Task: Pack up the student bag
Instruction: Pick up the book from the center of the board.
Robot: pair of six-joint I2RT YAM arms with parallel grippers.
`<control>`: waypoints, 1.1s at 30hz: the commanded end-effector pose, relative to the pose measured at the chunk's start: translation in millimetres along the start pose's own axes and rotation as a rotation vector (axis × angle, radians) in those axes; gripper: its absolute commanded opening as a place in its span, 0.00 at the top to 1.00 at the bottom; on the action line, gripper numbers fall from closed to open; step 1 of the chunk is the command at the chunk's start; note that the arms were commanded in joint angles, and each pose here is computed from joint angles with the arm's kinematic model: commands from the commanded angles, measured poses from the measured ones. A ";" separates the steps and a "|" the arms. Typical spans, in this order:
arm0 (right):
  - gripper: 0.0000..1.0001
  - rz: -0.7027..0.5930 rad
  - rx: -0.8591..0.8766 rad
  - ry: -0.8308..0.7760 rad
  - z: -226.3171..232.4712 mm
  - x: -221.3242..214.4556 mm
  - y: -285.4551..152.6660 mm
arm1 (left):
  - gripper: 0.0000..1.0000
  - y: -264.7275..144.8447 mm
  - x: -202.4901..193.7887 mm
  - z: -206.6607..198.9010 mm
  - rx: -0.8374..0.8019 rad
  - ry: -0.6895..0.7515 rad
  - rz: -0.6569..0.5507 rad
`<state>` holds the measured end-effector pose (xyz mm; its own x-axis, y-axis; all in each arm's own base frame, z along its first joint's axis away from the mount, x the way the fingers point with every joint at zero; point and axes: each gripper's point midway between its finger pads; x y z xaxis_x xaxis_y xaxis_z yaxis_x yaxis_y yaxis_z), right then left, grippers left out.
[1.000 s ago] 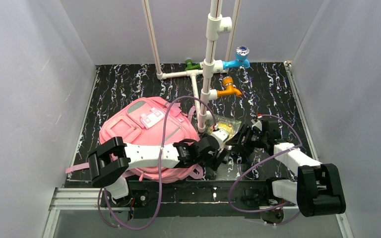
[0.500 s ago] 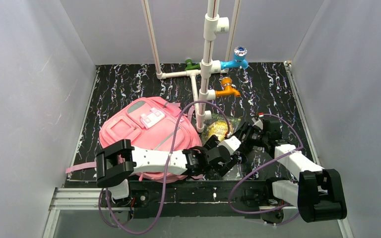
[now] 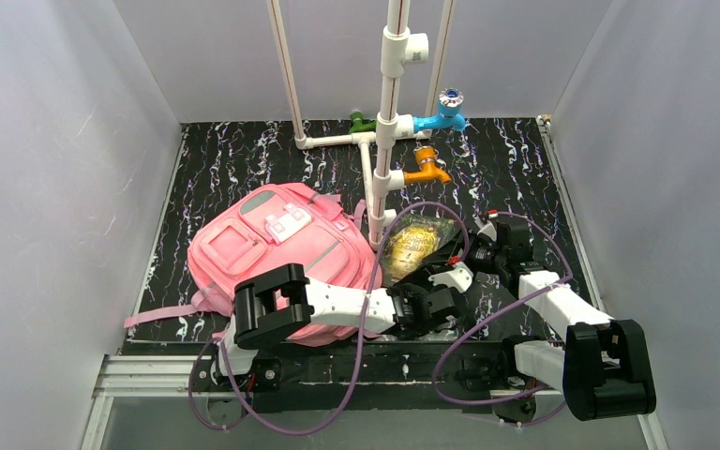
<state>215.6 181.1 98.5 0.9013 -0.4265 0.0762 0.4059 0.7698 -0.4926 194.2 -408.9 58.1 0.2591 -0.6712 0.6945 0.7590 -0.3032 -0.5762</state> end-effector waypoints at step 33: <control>0.02 -0.312 -0.382 -0.588 108.1 58.4 -137.7 | 1.00 -133.6 58.6 41.6 -0.525 -0.520 -0.107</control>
<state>237.0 82.3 259.2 0.7082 -0.2750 0.6502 0.7059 0.2619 -0.6581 134.0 -394.4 161.7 0.4384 -0.4165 0.7964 0.4851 -0.6363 -0.5998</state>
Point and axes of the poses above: each gripper's point midway between its finger pads, its own y axis out along the fingers, its own z axis along the line the jaws close on, x = y × z, and after that the axes turned 1 degree about -y, right-handed
